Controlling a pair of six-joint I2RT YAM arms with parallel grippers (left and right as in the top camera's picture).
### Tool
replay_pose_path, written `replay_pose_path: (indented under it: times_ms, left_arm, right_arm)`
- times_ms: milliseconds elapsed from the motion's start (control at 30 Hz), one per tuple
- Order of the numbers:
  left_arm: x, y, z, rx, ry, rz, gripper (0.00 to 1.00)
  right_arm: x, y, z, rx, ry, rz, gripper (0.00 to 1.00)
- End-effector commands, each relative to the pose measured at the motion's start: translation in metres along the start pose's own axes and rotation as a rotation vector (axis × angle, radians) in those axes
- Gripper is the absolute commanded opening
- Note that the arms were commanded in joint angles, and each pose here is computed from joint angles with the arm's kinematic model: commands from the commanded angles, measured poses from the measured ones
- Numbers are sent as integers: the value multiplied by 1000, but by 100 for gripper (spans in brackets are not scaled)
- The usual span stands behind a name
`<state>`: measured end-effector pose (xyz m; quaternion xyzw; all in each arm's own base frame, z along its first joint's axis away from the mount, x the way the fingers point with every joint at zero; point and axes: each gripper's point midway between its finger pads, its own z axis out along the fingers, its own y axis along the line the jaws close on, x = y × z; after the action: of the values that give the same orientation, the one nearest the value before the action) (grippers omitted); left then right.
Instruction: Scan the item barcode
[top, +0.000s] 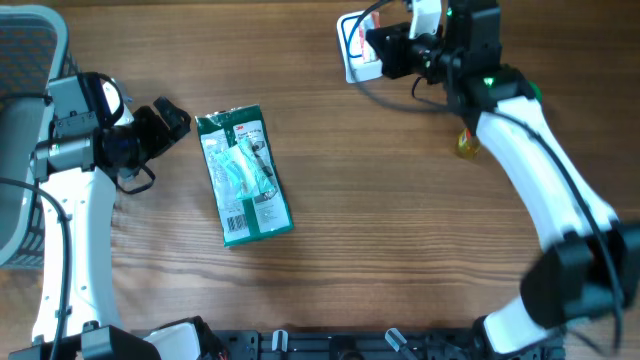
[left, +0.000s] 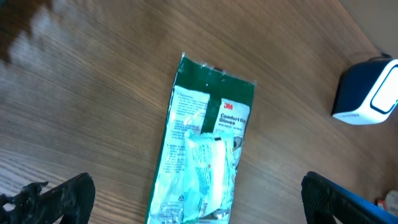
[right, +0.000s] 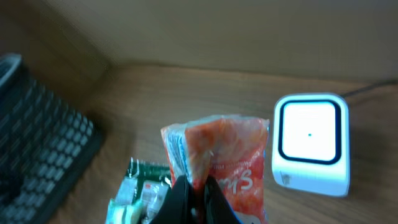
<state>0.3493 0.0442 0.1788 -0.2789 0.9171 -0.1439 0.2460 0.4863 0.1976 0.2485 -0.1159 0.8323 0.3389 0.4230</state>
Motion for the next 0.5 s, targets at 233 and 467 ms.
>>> replay_pose_path:
  times_ms: [233,467]
  left_arm:
    - [-3,-2,-3,2,-14,25,100]
    - [-3,-2,-3,2,-13,25,100]
  right_arm:
    - [40,-86,105,-217,-99,427,4]
    - [31,-95,112,-111,-188,343,4]
